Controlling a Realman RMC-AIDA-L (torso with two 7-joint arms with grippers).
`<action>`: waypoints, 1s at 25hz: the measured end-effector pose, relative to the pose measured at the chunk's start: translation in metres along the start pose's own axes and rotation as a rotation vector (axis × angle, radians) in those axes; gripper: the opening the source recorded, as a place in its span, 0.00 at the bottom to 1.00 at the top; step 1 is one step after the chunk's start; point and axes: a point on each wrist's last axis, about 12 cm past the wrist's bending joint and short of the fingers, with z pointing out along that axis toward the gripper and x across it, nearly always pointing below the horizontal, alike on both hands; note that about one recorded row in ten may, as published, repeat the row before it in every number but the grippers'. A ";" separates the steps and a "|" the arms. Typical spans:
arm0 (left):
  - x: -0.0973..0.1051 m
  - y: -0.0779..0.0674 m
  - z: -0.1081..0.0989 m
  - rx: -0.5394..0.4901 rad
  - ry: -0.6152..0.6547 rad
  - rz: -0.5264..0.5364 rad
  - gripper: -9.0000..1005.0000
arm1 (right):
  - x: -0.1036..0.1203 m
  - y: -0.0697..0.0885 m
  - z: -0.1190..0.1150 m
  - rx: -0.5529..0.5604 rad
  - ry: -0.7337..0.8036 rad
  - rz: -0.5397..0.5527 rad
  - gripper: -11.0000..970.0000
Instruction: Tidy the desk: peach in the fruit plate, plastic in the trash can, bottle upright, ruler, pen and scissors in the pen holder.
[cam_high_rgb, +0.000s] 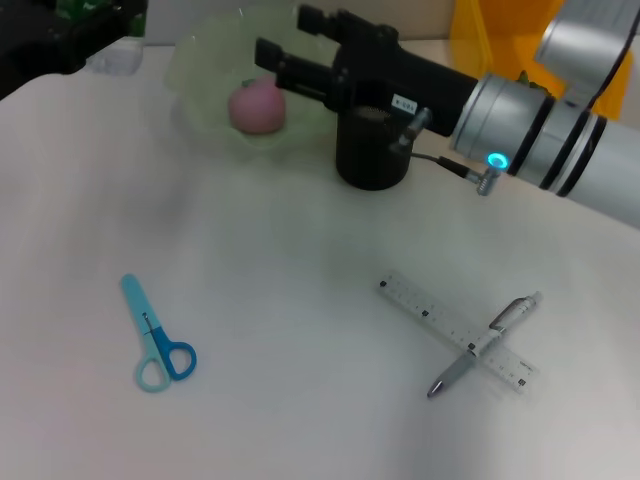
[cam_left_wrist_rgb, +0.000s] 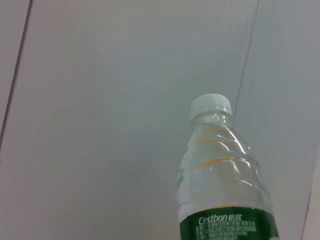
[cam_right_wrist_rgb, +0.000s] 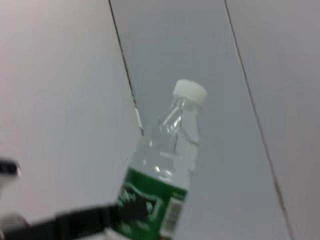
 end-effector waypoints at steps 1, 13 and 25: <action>0.004 0.000 -0.002 0.013 -0.025 0.008 0.78 | 0.000 0.000 0.000 0.000 0.000 0.000 0.81; 0.044 -0.001 -0.023 0.038 -0.173 0.096 0.78 | -0.054 0.010 0.012 -0.197 -0.057 0.111 0.81; 0.044 -0.013 -0.023 0.132 -0.210 0.098 0.78 | -0.087 0.011 0.044 -0.210 -0.002 0.072 0.81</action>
